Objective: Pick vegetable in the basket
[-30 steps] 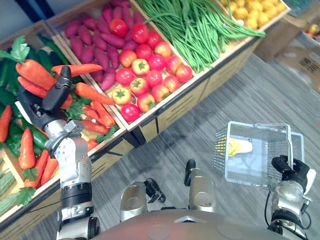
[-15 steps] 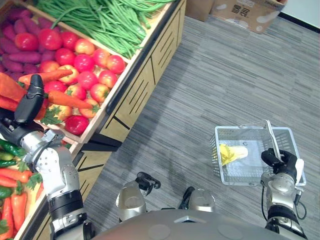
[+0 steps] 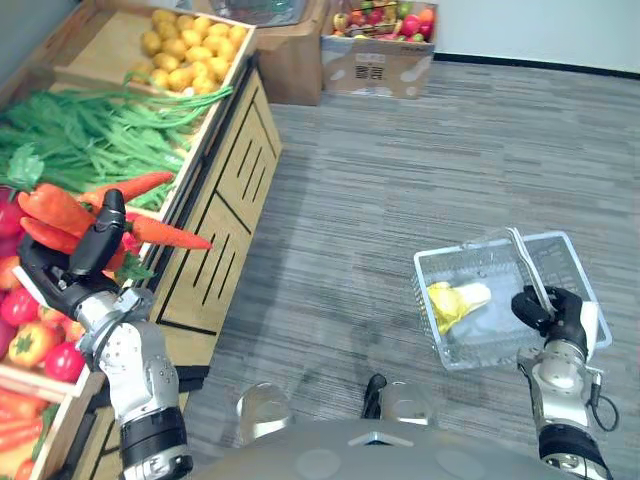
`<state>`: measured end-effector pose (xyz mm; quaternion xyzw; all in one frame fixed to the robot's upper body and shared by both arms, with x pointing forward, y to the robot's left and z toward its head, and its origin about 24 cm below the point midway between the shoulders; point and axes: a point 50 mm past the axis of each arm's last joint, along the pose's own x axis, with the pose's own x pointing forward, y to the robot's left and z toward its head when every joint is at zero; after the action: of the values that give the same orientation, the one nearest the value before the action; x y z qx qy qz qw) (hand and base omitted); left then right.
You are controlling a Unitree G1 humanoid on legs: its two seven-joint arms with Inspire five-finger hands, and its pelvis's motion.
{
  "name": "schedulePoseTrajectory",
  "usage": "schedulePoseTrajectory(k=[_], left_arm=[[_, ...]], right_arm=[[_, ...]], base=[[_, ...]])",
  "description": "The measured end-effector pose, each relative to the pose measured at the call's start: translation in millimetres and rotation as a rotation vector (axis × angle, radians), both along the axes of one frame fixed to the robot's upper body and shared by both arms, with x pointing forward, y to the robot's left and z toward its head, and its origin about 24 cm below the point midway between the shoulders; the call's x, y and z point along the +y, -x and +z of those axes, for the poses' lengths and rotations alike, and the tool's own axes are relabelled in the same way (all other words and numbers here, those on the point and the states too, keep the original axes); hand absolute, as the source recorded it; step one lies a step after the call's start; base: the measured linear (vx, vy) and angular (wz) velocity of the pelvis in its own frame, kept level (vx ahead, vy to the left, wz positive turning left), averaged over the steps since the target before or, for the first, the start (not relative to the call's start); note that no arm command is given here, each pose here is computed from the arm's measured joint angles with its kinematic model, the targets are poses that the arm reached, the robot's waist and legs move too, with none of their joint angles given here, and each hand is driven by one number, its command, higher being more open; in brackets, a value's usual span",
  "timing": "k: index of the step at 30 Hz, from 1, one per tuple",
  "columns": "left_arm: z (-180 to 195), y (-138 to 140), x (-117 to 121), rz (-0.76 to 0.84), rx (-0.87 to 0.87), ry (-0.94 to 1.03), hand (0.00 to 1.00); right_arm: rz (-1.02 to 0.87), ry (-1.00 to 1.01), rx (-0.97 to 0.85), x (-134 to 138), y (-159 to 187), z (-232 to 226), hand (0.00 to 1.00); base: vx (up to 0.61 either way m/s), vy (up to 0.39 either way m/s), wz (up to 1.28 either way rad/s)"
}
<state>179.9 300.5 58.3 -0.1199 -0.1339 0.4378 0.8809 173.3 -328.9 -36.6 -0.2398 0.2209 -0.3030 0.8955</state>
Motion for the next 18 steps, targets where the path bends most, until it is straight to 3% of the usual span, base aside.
schedulePoseTrajectory(k=[5,18], left_arm=[[2.3,8.9,7.5,0.021,0.005,-0.024,0.0],[12.3,14.4,1.8,-0.047,-0.025,-0.074,0.0]], right_arm=[[0.075,-0.001,-0.002,6.2,-5.7,3.0,0.0],[0.136,-0.017,0.008,8.9,-2.4,1.0,0.0]], base=[[0.13,0.106,-0.86],[0.02,0.096,-0.27]])
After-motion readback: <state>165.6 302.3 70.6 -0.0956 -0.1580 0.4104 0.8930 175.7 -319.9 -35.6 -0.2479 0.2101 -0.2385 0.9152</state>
